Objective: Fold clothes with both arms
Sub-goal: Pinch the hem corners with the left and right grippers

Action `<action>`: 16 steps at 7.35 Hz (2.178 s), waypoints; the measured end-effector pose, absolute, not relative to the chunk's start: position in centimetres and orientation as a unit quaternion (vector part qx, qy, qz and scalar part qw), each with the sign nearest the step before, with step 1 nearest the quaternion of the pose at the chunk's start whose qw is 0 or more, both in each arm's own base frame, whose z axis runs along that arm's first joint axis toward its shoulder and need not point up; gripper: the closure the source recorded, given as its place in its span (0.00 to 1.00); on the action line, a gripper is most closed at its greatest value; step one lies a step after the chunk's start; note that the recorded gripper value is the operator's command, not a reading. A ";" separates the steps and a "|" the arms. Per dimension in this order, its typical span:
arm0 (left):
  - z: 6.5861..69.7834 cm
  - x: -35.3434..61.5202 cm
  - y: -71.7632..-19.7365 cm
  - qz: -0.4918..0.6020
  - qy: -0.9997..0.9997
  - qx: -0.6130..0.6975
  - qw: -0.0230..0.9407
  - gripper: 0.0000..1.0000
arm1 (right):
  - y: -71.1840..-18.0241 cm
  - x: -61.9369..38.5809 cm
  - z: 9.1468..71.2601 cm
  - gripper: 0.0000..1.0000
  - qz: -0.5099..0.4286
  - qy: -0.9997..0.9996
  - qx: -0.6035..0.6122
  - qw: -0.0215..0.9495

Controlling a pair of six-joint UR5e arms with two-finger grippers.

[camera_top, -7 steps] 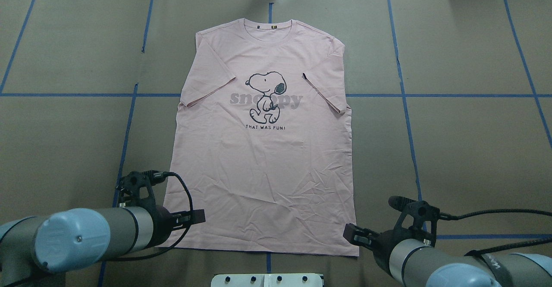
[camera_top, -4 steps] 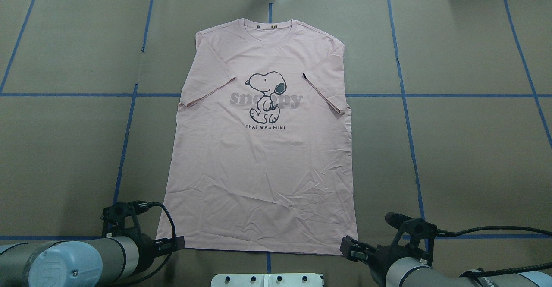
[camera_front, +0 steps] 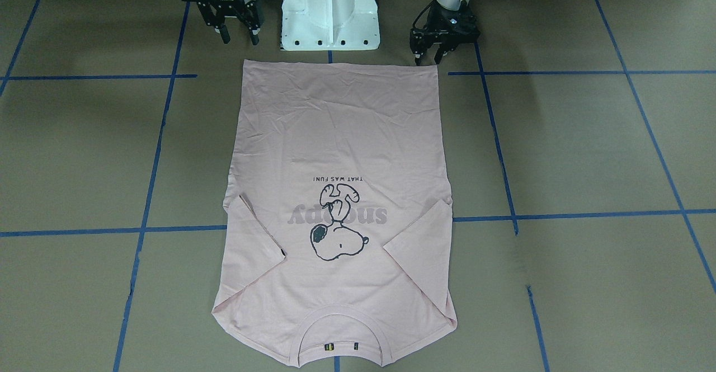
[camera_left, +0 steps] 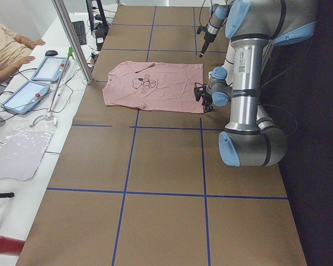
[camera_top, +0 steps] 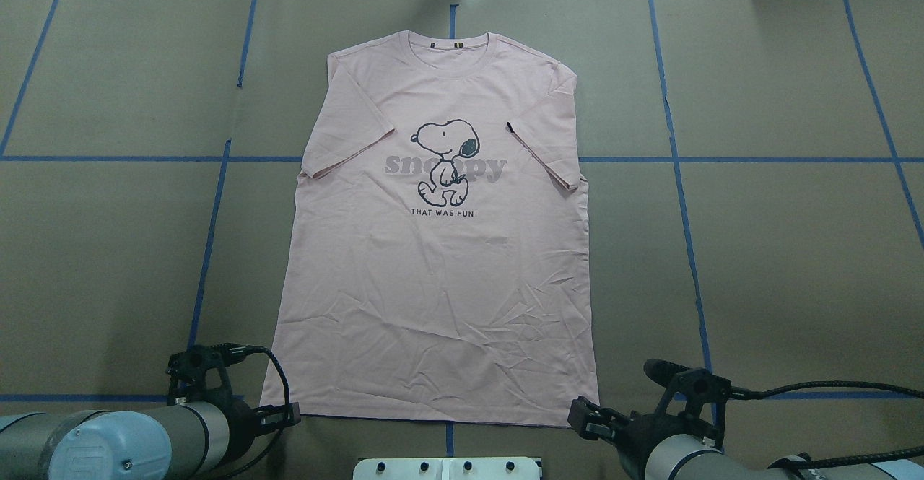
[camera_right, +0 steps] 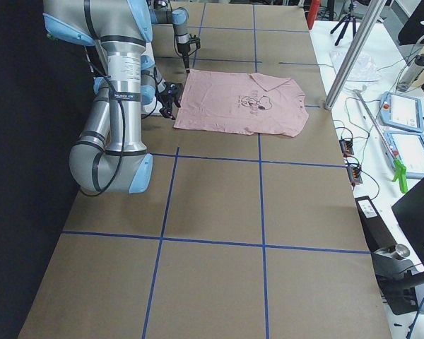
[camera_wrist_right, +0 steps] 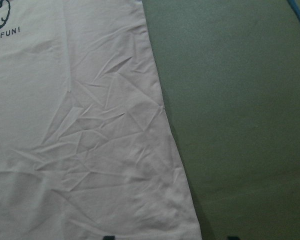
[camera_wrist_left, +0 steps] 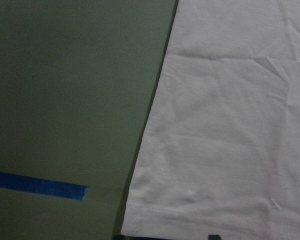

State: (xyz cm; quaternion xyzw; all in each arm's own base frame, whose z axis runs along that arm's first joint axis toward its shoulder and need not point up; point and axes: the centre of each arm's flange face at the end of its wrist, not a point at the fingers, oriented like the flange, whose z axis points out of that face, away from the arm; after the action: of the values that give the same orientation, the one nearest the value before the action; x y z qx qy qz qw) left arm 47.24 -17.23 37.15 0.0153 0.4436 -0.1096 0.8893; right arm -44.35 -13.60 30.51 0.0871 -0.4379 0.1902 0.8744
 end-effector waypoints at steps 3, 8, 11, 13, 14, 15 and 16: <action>37.4 47.4 -17.3 -0.109 0.441 0.015 0.891 0.47 | -13.6 -44.4 30.6 0.20 0.190 -0.437 0.087 0.875; 37.7 47.4 -17.8 -0.113 0.437 0.018 0.892 0.49 | -13.7 -44.4 30.6 0.20 0.191 -0.437 0.088 0.874; 37.7 47.4 -18.0 -0.111 0.437 0.021 0.893 0.46 | -13.7 -44.4 30.6 0.20 0.191 -0.437 0.088 0.874; 37.8 47.3 -18.1 -0.110 0.436 0.022 0.893 0.45 | -13.7 -44.3 30.6 0.20 0.191 -0.437 0.088 0.874; 37.8 47.3 -18.1 -0.109 0.436 0.022 0.893 0.45 | -13.7 -44.3 30.6 0.20 0.191 -0.437 0.089 0.874; 37.8 47.4 -18.1 -0.109 0.436 0.022 0.893 0.54 | -13.7 -44.3 30.6 0.20 0.191 -0.437 0.089 0.874; 37.8 47.4 -18.1 -0.109 0.436 0.022 0.893 0.81 | -13.7 -44.3 30.6 0.20 0.191 -0.437 0.088 0.874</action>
State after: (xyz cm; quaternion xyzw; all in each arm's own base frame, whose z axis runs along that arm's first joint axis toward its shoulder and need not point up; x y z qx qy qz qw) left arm 47.36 -18.08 37.78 0.0223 0.4358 -0.1094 0.8931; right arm -44.35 -13.73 30.56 0.0884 -0.4372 0.1915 0.8743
